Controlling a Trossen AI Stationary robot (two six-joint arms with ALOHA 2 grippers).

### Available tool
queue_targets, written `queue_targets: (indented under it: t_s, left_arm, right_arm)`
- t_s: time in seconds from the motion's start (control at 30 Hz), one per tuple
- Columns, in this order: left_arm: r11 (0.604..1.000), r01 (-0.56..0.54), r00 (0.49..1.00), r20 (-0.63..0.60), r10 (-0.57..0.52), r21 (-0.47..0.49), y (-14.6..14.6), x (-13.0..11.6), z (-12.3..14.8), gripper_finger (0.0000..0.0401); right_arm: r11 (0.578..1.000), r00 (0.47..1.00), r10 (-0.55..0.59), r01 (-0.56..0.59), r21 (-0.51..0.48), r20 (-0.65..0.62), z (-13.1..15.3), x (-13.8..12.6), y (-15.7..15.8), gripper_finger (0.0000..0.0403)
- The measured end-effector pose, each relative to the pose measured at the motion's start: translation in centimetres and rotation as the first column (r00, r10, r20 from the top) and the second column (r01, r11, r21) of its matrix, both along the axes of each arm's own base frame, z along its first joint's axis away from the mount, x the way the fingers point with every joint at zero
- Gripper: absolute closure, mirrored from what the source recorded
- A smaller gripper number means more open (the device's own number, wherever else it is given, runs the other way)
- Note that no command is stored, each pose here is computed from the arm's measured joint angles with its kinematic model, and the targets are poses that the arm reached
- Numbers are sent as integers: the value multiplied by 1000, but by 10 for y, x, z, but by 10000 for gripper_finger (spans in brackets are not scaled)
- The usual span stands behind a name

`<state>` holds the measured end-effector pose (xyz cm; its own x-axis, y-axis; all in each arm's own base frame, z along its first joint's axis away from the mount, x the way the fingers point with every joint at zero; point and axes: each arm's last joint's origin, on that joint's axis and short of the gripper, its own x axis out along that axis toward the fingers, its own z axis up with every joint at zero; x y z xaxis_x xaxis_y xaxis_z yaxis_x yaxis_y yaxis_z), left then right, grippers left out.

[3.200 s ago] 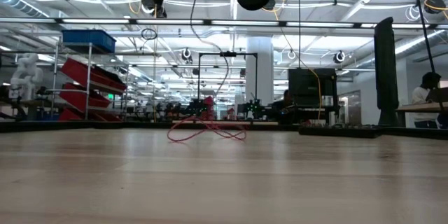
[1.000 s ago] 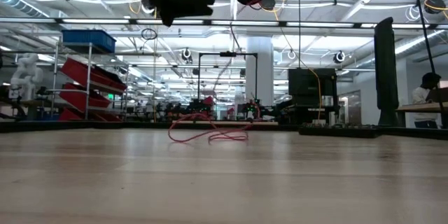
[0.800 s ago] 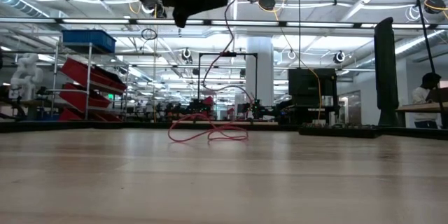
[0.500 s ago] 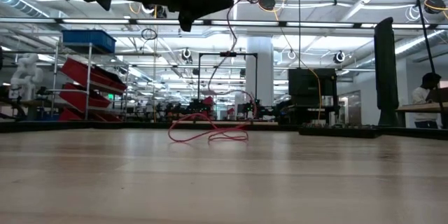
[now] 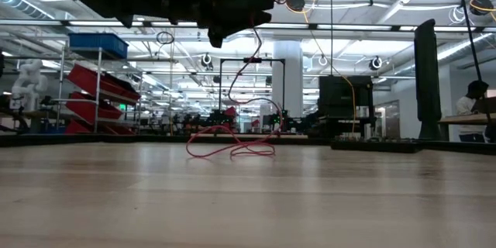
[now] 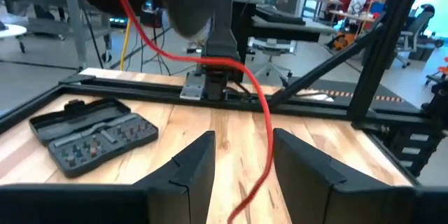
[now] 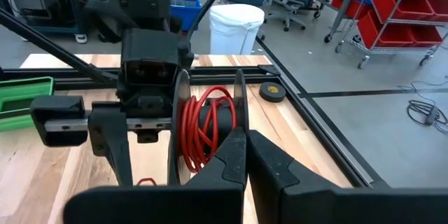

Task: Coil cords
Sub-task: Uncoil the red wire from the spool

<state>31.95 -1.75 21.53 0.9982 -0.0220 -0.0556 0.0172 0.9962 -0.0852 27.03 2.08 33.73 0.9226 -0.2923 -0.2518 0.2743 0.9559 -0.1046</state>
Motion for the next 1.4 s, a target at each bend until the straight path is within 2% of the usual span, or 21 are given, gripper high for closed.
queue_targets:
  t_s: [0.13, 0.3, 0.37, 0.5, 0.7, 0.97, 1.1, 1.27, 1.4]
  left_arm:
    - [999, -30, 1000, 5, 30, 25, 0, 0, 1, 285]
    - [999, -43, 999, 5, 42, 26, 0, 0, 1, 374]
    - [999, -43, 999, 5, 43, 24, 1, 0, 1, 391]
    - [998, -59, 998, -21, 60, 29, 3, 0, -2, 396]
    - [986, -155, 974, -160, 162, 59, 18, -9, -3, 398]
    - [947, -295, 925, -210, 317, 130, 27, -46, 31, 400]
    - [925, -356, 911, -171, 376, 136, 29, -70, 56, 400]
    - [939, -334, 939, -54, 339, 85, 19, -95, 84, 400]
    - [954, -296, 955, 21, 295, 54, 10, -106, 98, 401]
  right_arm:
    - [1000, 1000, 0, 0, -2, -1, 0, 0, 0, 403]
    - [1000, 1000, 0, 0, -3, -10, -1, 0, 0, 403]
    - [1000, 1000, -1, 1, -5, -20, -2, -1, 0, 403]
    - [1000, 999, -3, 3, 1, -33, -3, -1, 0, 403]
    - [1000, 1000, 1, -1, 10, -27, -2, -3, 1, 403]
    - [999, 995, -20, 23, 23, -98, -8, -8, 1, 403]
    - [997, 990, -74, 76, 11, -122, -11, -8, -1, 403]
    - [991, 980, -135, 133, -23, -147, -14, -9, -3, 403]
    - [977, 965, -212, 205, -64, -155, -18, -5, -5, 403]
